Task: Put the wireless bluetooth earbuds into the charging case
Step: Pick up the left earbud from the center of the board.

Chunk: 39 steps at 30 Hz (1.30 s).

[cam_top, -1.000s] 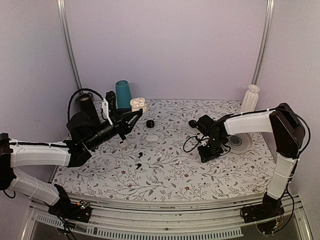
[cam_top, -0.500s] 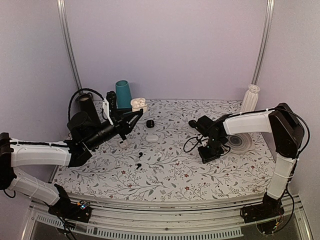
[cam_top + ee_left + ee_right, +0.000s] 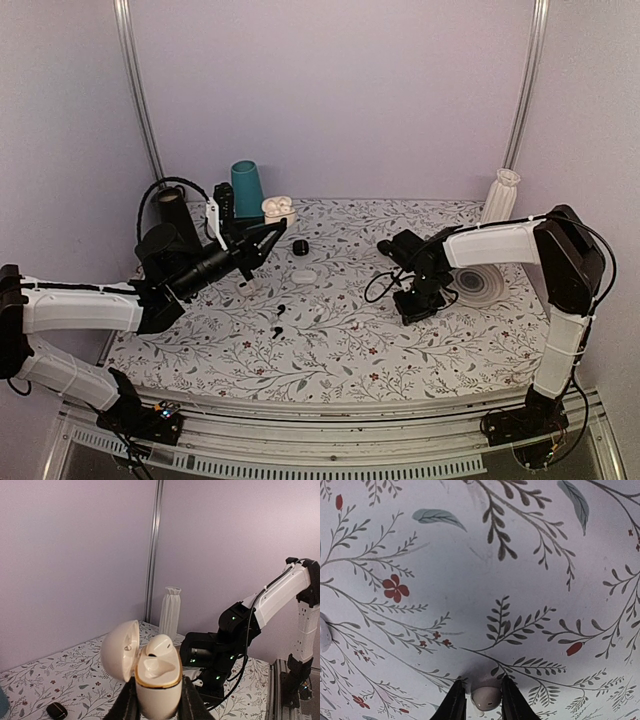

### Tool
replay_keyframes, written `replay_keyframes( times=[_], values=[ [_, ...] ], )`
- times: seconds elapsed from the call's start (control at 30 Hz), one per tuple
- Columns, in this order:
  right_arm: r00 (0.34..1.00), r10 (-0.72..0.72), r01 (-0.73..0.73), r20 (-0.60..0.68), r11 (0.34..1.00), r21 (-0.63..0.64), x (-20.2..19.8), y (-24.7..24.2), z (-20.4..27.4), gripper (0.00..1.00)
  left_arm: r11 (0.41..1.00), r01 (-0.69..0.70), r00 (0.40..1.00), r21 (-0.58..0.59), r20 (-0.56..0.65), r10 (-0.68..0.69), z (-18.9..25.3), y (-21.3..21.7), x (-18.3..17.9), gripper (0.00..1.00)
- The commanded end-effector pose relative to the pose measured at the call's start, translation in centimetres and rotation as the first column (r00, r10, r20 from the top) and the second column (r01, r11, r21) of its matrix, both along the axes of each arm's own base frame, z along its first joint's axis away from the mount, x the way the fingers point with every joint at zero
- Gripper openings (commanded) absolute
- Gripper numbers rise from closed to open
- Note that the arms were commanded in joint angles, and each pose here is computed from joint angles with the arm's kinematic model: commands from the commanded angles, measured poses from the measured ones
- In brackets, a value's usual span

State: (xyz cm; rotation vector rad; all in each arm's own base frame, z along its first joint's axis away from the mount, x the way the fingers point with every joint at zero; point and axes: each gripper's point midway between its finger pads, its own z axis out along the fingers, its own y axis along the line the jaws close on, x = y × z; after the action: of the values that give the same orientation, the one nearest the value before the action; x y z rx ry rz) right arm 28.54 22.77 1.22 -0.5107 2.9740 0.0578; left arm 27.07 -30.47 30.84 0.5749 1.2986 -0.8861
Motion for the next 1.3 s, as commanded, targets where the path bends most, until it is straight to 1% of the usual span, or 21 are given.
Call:
replay_keyframes(
  times=[0.0, 0.23, 0.27, 0.33, 0.47, 0.57, 0.93, 1.27],
  values=[
    [0.999, -0.009, 0.009, -0.038, 1.000, 0.001, -0.8, 0.3, -0.9, 0.25, 1.000, 0.016, 1.000, -0.020, 0.013, -0.016, 1.0, -0.6, -0.1, 0.00],
    [0.999, -0.015, 0.015, -0.041, 1.000, 0.007, -0.9, 0.4, -0.8, 0.25, 1.000, 0.020, 1.000, -0.019, 0.011, -0.020, 0.9, -0.7, -0.1, 0.00],
    [0.999, -0.015, 0.015, -0.040, 1.000, 0.001, -1.0, 0.3, -0.8, 0.26, 1.000, 0.019, 1.000, -0.018, 0.010, -0.019, 0.9, -0.7, 0.0, 0.00],
    [0.999, -0.023, 0.023, -0.041, 1.000, -0.012, -1.0, 0.0, -0.7, 0.33, 1.000, 0.020, 1.000, -0.018, 0.010, -0.020, 0.9, -0.7, -0.1, 0.00],
    [0.999, -0.037, 0.036, -0.041, 0.999, -0.012, -1.1, -0.1, -0.4, 0.36, 1.000, 0.020, 1.000, -0.018, 0.010, -0.020, 0.8, -0.7, -0.1, 0.00],
    [0.998, -0.050, 0.050, -0.041, 0.999, -0.008, -1.1, -0.1, -0.3, 0.36, 1.000, 0.019, 1.000, -0.019, 0.010, -0.019, 0.8, -0.7, 0.0, 0.00],
    [0.995, -0.099, 0.096, -0.032, 0.993, -0.066, -1.2, -1.3, 0.0, 0.35, 1.000, 0.022, 1.000, -0.020, 0.012, -0.022, 0.8, -0.8, 0.0, 0.00],
    [0.995, -0.088, 0.087, -0.045, 0.996, -0.029, -1.3, -0.4, -0.4, 0.33, 0.999, 0.025, 1.000, -0.021, 0.012, -0.024, 0.8, -0.8, 0.0, 0.00]
  ],
)
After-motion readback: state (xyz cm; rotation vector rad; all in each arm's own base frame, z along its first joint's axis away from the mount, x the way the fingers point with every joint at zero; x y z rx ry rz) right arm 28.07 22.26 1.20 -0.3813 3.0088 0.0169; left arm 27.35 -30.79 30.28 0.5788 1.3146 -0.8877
